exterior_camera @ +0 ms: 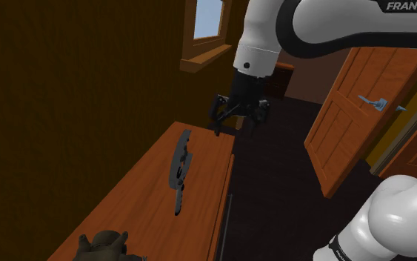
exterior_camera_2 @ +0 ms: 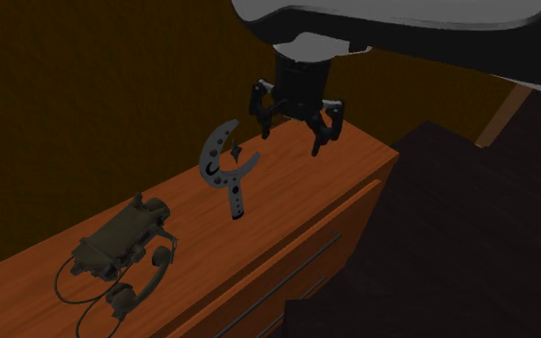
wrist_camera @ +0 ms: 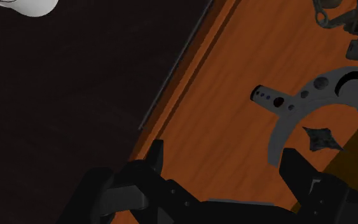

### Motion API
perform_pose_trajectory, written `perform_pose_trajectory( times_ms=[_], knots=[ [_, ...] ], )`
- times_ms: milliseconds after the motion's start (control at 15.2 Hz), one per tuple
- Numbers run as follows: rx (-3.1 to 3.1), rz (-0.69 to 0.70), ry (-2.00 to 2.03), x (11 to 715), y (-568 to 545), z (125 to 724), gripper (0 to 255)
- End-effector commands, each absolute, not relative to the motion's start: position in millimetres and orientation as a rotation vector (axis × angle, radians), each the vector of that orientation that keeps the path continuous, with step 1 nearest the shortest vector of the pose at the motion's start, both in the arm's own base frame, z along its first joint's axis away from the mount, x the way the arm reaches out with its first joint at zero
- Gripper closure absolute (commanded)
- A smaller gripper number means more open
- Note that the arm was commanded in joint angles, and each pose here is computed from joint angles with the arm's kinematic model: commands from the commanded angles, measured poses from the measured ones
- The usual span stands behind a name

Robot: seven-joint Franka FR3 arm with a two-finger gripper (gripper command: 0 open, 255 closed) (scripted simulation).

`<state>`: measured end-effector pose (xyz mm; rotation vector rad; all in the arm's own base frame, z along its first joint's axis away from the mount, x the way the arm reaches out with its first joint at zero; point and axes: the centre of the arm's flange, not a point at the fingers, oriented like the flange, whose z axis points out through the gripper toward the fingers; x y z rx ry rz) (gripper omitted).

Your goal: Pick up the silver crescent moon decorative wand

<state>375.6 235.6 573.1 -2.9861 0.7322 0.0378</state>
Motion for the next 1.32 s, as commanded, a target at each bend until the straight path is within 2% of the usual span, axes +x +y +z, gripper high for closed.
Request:
perform_pose_trajectory(
  times_ms=[0, 528, 1122, 1188, 1254],
  knots=[
    [-2.953, 0.035, 0.796, 388.1, 256.1, 574.4, 0],
    [-2.832, 0.021, 1.008, 439.6, 329.5, 584.3, 0],
    [-2.832, 0.021, 1.008, 439.6, 329.5, 544.3, 0],
    [-2.832, 0.021, 1.008, 439.7, 329.6, 544.8, 255],
    [-2.832, 0.021, 1.008, 439.8, 329.6, 545.0, 255]
  ],
)
